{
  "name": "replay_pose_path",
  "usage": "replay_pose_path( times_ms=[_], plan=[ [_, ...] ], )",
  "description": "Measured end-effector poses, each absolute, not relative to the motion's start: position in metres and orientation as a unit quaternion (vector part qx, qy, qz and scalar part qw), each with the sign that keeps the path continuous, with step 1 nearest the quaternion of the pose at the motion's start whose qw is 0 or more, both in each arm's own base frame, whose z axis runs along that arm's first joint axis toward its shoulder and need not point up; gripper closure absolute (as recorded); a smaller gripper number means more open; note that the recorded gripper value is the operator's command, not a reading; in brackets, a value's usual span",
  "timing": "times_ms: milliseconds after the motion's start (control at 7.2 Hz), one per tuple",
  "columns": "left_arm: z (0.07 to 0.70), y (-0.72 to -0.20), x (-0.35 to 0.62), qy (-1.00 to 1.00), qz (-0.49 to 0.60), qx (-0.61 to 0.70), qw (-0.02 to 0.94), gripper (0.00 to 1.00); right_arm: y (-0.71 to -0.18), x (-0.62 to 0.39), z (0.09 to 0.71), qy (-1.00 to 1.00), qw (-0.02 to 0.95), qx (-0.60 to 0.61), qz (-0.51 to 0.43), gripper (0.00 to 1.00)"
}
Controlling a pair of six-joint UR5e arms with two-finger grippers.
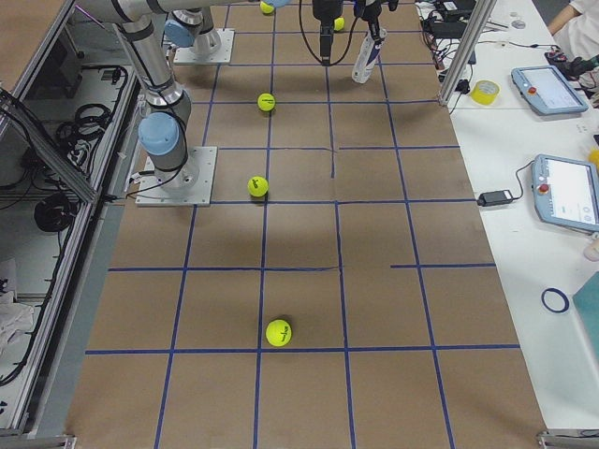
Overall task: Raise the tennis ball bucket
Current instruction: 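Lift and tilt the can upright with the left gripper, setting it down, then open the left gripper and raise it off the upright can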
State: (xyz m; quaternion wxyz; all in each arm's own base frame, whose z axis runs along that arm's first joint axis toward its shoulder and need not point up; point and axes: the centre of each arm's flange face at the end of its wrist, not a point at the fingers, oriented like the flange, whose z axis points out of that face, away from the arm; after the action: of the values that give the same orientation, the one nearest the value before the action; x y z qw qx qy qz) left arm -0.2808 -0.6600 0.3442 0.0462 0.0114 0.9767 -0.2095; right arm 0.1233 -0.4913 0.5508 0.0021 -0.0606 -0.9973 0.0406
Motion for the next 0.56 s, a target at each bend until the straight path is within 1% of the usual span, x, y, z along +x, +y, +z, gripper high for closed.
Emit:
replay_pose_path(
  times_ms=[139, 417, 556],
  plan=[
    [0.344, -0.659, -0.283, 0.977, -0.211, 0.01, 0.044, 0.0, -0.491, 0.123, 0.551, -0.997, 0.002, -0.061, 0.04, 0.0],
    [0.344, -0.652, -0.288, 0.979, -0.2, 0.012, 0.042, 0.0, -0.491, 0.124, 0.55, -0.997, 0.002, -0.06, 0.04, 0.0],
    [0.355, -0.648, -0.289, 0.981, -0.187, 0.014, 0.043, 0.0, -0.491, 0.123, 0.55, -0.997, 0.002, -0.06, 0.039, 0.0]
  ],
)
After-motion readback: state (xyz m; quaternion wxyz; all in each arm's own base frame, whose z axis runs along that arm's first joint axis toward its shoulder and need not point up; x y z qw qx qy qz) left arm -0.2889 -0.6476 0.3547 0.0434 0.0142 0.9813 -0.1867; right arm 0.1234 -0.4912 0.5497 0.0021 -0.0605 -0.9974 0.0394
